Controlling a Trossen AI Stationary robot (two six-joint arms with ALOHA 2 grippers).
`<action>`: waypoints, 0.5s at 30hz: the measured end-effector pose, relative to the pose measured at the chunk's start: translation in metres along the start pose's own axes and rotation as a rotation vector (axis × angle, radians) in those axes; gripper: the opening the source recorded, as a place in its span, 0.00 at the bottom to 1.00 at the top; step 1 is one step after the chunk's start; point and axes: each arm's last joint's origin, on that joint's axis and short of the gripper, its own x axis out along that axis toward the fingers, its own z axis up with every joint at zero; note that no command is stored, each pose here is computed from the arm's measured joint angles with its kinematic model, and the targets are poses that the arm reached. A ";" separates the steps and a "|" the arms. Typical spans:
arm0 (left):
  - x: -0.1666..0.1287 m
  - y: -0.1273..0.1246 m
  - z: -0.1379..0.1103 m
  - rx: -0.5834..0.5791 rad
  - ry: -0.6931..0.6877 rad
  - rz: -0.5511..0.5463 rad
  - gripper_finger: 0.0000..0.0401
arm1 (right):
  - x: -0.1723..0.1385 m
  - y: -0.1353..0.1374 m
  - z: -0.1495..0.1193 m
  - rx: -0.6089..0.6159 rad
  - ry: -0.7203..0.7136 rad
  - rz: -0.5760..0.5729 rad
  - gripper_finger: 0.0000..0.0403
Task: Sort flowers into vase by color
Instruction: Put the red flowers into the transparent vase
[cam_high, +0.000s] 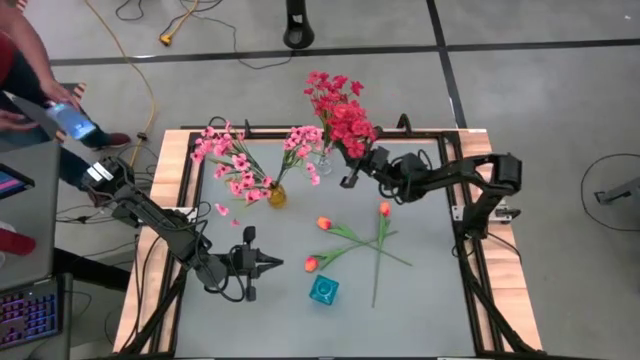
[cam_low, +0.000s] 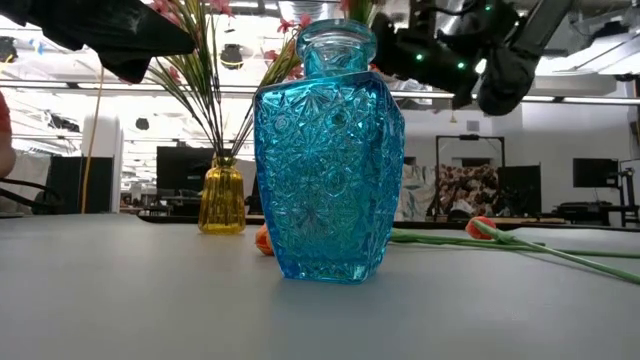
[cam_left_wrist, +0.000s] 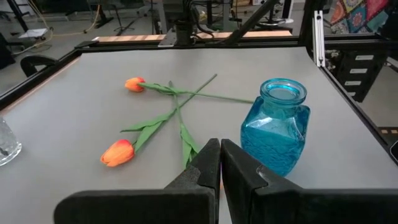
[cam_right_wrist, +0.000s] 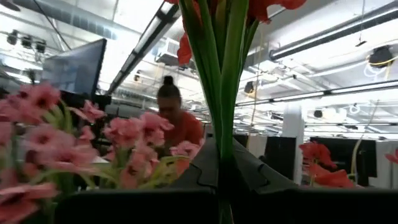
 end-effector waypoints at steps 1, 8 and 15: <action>0.000 0.000 0.000 -0.002 -0.001 0.003 0.00 | 0.002 -0.001 -0.003 -0.004 0.005 -0.004 0.09; 0.000 0.000 0.000 -0.008 -0.003 0.011 0.00 | 0.003 -0.009 -0.033 0.013 0.080 -0.026 0.09; 0.000 0.001 0.000 -0.024 -0.008 0.031 0.00 | 0.011 -0.013 -0.047 0.033 0.089 -0.035 0.09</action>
